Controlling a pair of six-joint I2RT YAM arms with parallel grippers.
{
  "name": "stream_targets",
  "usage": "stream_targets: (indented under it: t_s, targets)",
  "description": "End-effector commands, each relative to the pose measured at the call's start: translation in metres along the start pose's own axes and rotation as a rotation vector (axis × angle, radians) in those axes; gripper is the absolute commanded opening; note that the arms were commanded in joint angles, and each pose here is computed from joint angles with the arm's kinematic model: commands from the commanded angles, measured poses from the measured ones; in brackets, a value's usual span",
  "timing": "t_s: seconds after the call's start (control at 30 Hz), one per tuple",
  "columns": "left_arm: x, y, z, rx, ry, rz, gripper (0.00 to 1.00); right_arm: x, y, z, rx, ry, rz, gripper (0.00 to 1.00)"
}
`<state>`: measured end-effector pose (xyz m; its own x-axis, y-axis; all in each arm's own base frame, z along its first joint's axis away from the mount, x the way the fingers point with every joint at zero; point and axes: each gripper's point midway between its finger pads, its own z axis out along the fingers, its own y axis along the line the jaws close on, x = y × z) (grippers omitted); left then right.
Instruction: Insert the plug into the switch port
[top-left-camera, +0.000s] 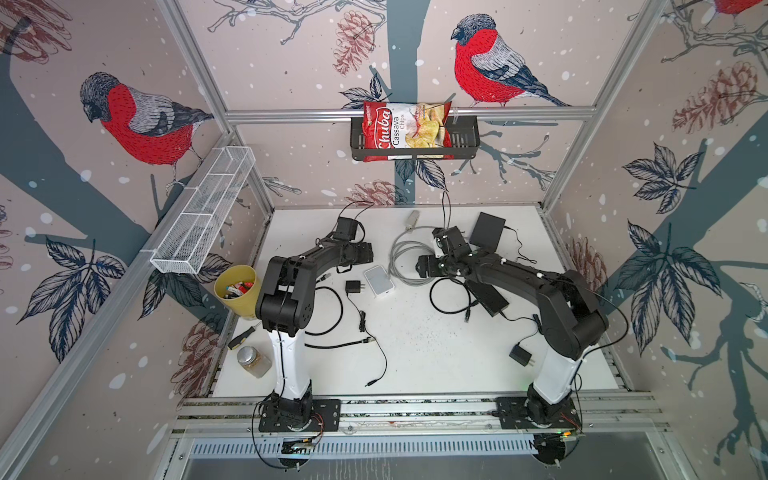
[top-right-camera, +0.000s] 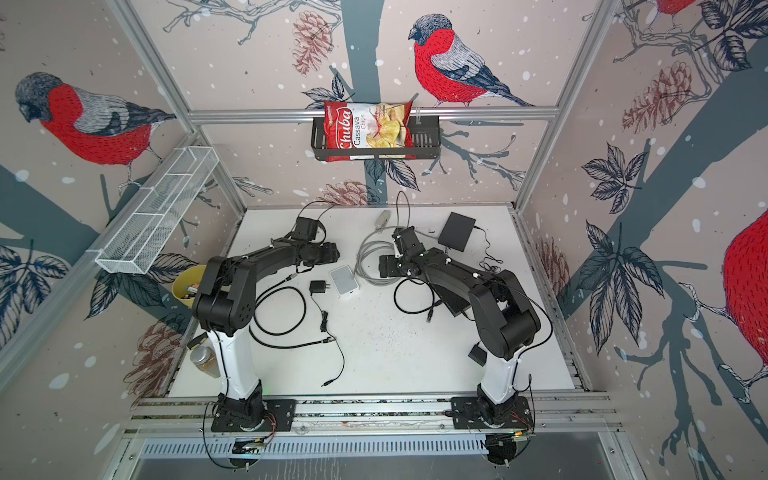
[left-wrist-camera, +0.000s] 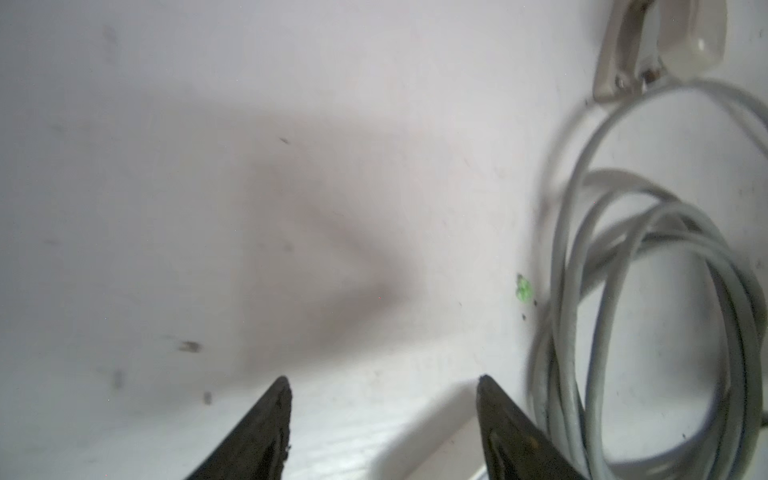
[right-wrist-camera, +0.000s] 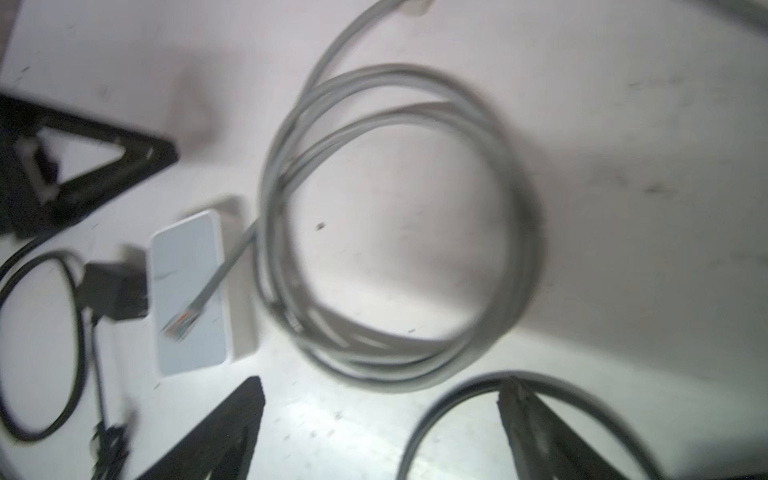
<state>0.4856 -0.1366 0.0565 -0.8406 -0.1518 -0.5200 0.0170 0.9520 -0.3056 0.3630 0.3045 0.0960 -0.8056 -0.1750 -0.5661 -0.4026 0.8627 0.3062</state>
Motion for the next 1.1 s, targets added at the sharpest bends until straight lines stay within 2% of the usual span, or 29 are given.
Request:
stream_targets:
  t_s: [0.0, 0.1, 0.27, 0.7, 0.87, 1.07]
  targets:
    - [-0.03, 0.013, -0.009, -0.055, -0.126, -0.067, 0.74, 0.001, 0.052, -0.001, -0.141, -0.042, -0.11, 0.93]
    - [-0.041, 0.014, -0.015, -0.068, -0.169, -0.09, 0.74, 0.01, 0.079, 0.012, -0.147, -0.042, -0.167, 0.96]
    - [-0.049, 0.014, -0.027, -0.075, -0.215, -0.105, 0.76, 0.024, 0.094, 0.039, -0.116, 0.001, -0.208, 0.98]
    - [-0.044, 0.021, -0.045, -0.124, -0.223, -0.066, 0.76, 0.04, 0.099, 0.088, 0.015, 0.035, -0.278, 1.0]
    - [-0.046, 0.019, -0.048, -0.121, -0.231, -0.057, 0.77, 0.041, 0.092, 0.106, 0.096, 0.031, -0.302, 0.95]
    - [-0.044, 0.021, -0.049, -0.13, -0.226, -0.048, 0.76, 0.047, 0.088, 0.11, 0.126, 0.037, -0.338, 0.82]
